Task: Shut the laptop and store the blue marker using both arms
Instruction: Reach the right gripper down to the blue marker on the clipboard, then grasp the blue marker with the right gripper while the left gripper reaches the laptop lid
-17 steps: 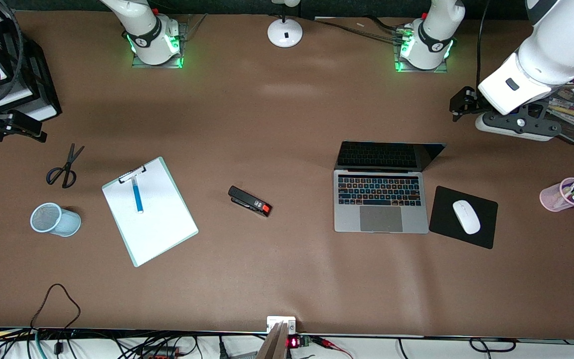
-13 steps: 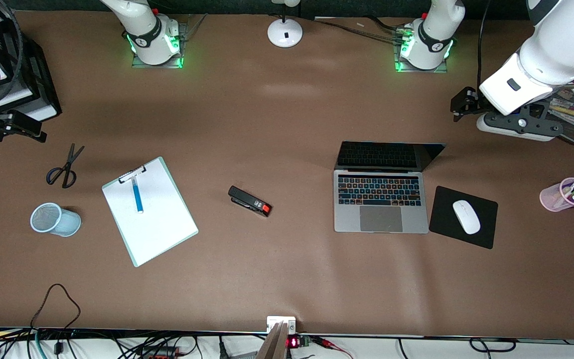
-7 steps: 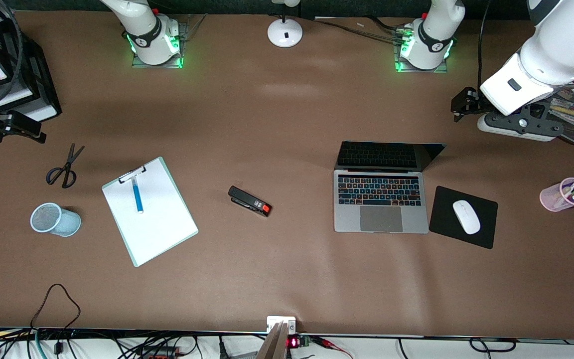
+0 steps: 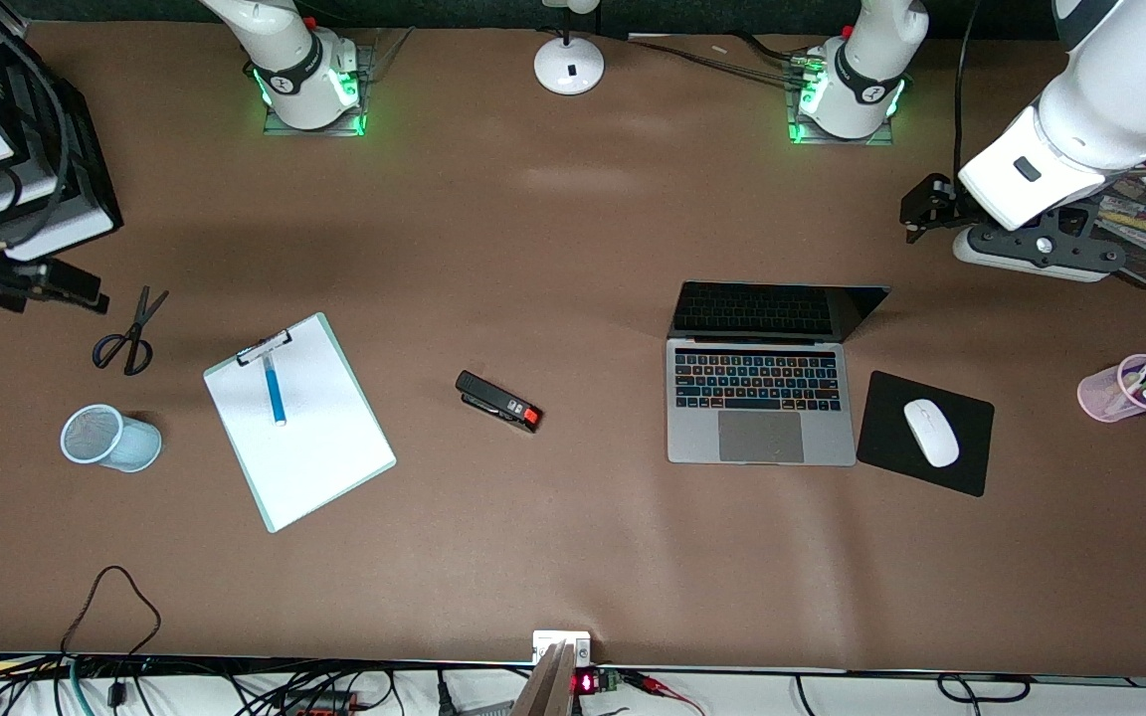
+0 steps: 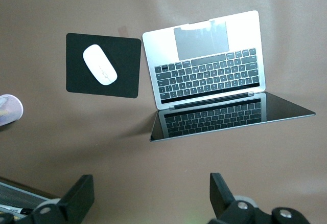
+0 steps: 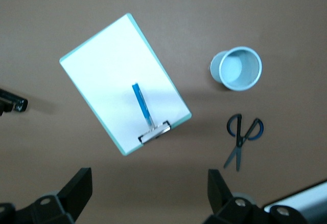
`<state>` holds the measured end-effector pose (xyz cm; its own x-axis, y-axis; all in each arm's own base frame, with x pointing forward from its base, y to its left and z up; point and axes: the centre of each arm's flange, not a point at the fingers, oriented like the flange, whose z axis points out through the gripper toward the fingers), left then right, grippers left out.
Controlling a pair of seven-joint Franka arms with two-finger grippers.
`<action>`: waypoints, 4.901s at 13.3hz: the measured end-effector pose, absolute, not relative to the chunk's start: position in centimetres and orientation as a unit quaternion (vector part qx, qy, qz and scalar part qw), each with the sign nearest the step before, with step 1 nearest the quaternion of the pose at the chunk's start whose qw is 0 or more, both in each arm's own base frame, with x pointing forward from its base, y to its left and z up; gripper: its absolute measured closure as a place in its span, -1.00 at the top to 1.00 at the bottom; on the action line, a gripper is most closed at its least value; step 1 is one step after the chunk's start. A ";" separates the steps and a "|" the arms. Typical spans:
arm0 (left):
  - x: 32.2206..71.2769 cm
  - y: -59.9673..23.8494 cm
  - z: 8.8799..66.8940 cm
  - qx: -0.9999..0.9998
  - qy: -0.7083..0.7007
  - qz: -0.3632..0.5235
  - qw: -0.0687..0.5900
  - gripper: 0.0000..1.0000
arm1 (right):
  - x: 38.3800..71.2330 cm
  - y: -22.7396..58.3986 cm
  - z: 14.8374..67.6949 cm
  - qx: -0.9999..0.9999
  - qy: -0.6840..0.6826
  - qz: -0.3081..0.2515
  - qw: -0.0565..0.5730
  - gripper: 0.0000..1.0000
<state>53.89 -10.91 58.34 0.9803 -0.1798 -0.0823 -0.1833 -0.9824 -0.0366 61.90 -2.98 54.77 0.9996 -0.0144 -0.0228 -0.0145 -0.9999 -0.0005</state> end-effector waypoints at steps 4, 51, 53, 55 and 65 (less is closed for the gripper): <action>53.9 -10.9 58.3 -0.995 0.091 0.041 0.022 1.00 | 63.5 -2.7 51.7 -1.000 0.008 0.016 0.012 1.00; 51.3 -18.2 48.8 -0.989 0.049 0.135 -0.023 -0.98 | 66.2 3.9 20.1 -0.987 -0.143 0.072 -0.028 0.37; 49.5 -20.9 46.0 -0.991 0.057 0.123 -0.017 -0.98 | 66.1 3.9 19.8 -0.986 -0.147 0.074 -0.029 0.37; 47.8 -22.3 43.6 -0.993 0.054 0.108 -0.011 -0.98 | 66.1 3.9 19.6 -0.985 -0.155 0.074 -0.029 0.32; 47.0 -21.5 36.9 -0.998 0.055 0.036 -0.004 -0.98 | 66.1 4.0 18.5 -0.983 -0.165 0.075 -0.028 0.15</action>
<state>47.02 -21.47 36.91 0.9914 -0.1092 -0.0722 -0.1086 -0.9940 0.0118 66.07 3.96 18.49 0.9344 0.3198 -0.1572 0.3282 -0.9441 0.0304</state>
